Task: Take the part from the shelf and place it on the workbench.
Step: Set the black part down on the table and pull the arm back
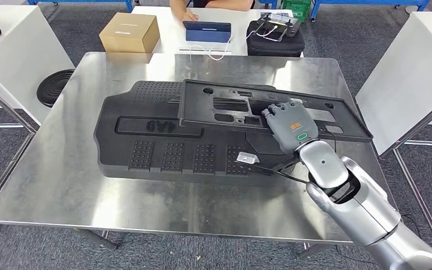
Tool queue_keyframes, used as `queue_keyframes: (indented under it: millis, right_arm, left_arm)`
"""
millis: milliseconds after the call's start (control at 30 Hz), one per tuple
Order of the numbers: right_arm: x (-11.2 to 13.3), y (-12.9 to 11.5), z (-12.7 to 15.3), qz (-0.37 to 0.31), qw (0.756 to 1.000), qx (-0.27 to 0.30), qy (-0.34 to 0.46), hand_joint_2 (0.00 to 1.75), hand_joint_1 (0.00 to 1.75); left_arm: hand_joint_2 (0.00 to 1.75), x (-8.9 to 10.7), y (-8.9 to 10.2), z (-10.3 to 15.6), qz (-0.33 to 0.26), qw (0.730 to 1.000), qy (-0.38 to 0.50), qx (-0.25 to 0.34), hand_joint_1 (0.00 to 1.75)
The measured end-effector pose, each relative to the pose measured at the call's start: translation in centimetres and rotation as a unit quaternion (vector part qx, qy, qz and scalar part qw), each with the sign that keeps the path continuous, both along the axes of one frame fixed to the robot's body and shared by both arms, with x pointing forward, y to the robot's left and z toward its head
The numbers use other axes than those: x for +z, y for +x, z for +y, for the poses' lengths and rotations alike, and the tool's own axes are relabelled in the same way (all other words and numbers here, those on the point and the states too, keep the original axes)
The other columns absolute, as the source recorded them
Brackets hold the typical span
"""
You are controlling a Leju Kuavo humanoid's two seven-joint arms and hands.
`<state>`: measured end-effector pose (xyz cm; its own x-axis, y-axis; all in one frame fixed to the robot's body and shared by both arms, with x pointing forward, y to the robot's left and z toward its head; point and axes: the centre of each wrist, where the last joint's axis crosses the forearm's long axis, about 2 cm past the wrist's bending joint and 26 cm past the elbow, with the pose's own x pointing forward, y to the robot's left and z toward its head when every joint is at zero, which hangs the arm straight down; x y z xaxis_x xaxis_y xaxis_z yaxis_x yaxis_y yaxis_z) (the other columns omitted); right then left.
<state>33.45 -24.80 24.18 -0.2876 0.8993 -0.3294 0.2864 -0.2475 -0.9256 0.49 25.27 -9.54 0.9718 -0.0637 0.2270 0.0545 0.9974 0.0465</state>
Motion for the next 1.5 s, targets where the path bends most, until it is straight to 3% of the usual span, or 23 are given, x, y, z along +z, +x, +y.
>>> queue_keyframes:
  millis: [367,767,1167,1200,1300,1333,1500]
  right_arm:
    - [-0.3,1.1,1.4,0.029,0.999,0.004,0.023,1.75,1.75]
    - [-3.1,3.2,3.8,0.119,0.99,-0.012,0.068,1.75,1.75]
    - [-4.5,3.6,4.4,0.148,0.986,-0.025,0.068,1.75,1.75]
    - [-4.6,3.6,4.6,0.15,0.986,-0.026,0.069,1.75,1.41]
    - [-4.7,3.7,5.1,0.158,0.984,-0.026,0.072,1.75,0.1]
    - [-4.8,3.7,5.3,0.16,0.984,-0.026,0.073,1.75,0.0]
    - [-5.3,3.6,6.3,0.174,0.982,-0.022,0.067,1.75,0.0]
  left_arm:
    - [0.0,0.1,0.4,0.0,-0.006,1.0,0.004,0.008,0.0]
    - [0.0,-0.1,0.7,-0.2,-0.009,1.0,0.021,0.007,0.0]
    - [0.0,-0.2,0.7,-0.6,-0.007,1.0,0.01,0.004,0.0]
    - [0.0,-0.2,0.7,-0.7,-0.007,1.0,0.01,0.003,0.0]
    - [0.0,-0.2,1.0,-0.7,-0.008,1.0,0.011,0.002,0.0]
    - [0.0,-0.2,1.1,-0.7,-0.008,1.0,0.011,0.002,0.0]
    - [0.0,-0.3,1.3,-0.6,-0.009,1.0,0.013,0.003,0.0]
